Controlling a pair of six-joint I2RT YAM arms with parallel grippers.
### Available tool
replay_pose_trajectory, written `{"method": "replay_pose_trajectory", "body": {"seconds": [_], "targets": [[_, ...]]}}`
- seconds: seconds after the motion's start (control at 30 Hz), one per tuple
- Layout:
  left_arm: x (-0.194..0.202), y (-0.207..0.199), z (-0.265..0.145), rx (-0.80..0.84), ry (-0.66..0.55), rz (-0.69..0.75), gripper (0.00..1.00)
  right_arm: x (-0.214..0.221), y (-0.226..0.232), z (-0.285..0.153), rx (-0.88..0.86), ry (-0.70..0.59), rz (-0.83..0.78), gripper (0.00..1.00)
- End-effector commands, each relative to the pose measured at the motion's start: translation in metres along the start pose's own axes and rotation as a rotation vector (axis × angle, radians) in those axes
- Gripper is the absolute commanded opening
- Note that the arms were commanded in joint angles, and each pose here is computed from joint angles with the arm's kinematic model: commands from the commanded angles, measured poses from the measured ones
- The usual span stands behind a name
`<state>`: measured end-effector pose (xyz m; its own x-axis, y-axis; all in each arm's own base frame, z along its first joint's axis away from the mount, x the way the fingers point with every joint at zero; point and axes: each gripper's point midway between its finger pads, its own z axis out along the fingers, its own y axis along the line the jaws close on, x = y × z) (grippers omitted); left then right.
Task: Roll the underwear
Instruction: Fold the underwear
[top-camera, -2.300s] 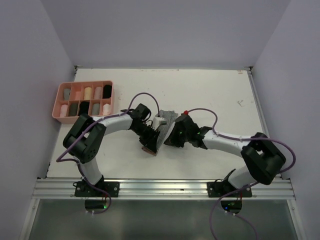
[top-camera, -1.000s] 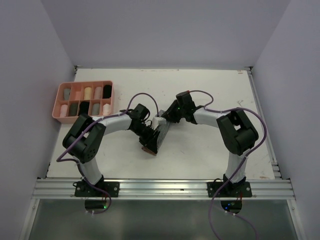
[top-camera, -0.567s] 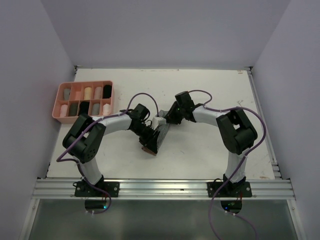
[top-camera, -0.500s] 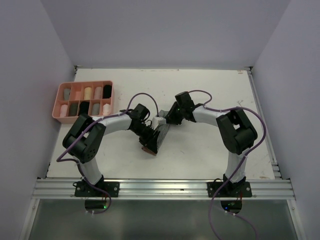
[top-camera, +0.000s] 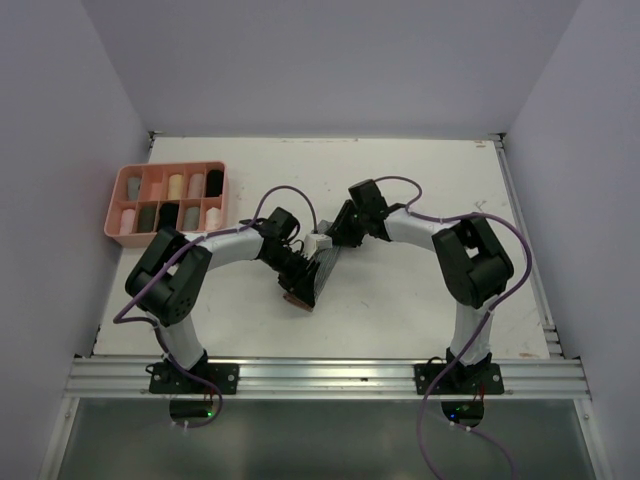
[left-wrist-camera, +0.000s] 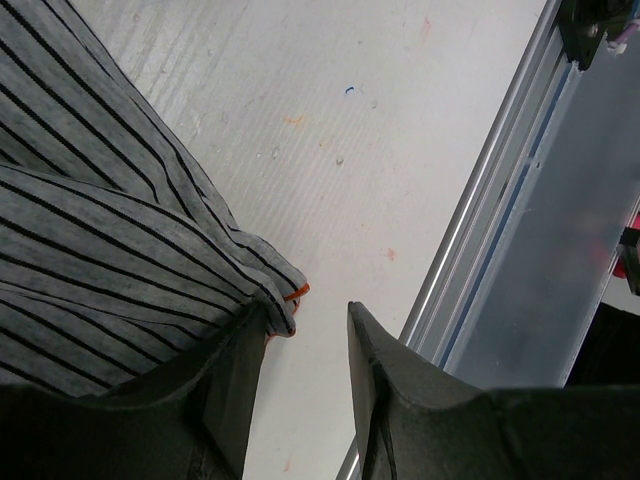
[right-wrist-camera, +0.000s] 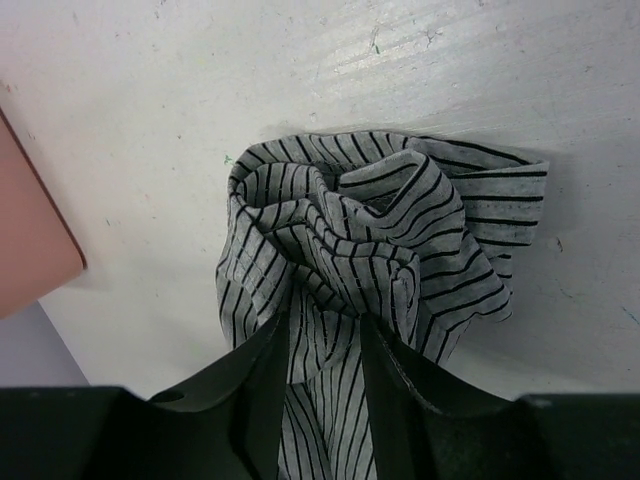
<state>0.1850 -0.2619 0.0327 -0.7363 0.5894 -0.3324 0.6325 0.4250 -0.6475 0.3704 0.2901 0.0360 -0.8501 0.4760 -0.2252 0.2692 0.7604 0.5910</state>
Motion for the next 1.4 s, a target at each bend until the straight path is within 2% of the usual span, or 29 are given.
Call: {"method": "replay_pose_trajectory", "body": {"seconds": [0.0,0.13,0.43,0.57,0.93,1.37], "targets": [[0.026,0.032,0.01,-0.116,0.078,-0.024,0.45,-0.007,0.011,-0.006,-0.014,-0.011,-0.024,0.38],[0.024,0.032,0.01,-0.115,0.074,-0.021,0.45,-0.005,0.012,-0.002,-0.02,0.001,-0.036,0.29],[0.027,0.033,0.01,-0.119,0.081,-0.028,0.45,0.001,0.013,0.005,-0.027,0.05,-0.054,0.19],[0.026,0.033,0.01,-0.119,0.079,-0.027,0.45,-0.002,0.017,0.001,-0.038,0.039,-0.059,0.0],[0.028,0.034,0.011,-0.12,0.085,-0.032,0.45,-0.04,0.03,-0.039,-0.104,-0.099,-0.068,0.0],[0.028,0.033,0.011,-0.117,0.086,-0.033,0.46,-0.05,-0.004,-0.049,-0.039,-0.108,-0.056,0.0]]}}
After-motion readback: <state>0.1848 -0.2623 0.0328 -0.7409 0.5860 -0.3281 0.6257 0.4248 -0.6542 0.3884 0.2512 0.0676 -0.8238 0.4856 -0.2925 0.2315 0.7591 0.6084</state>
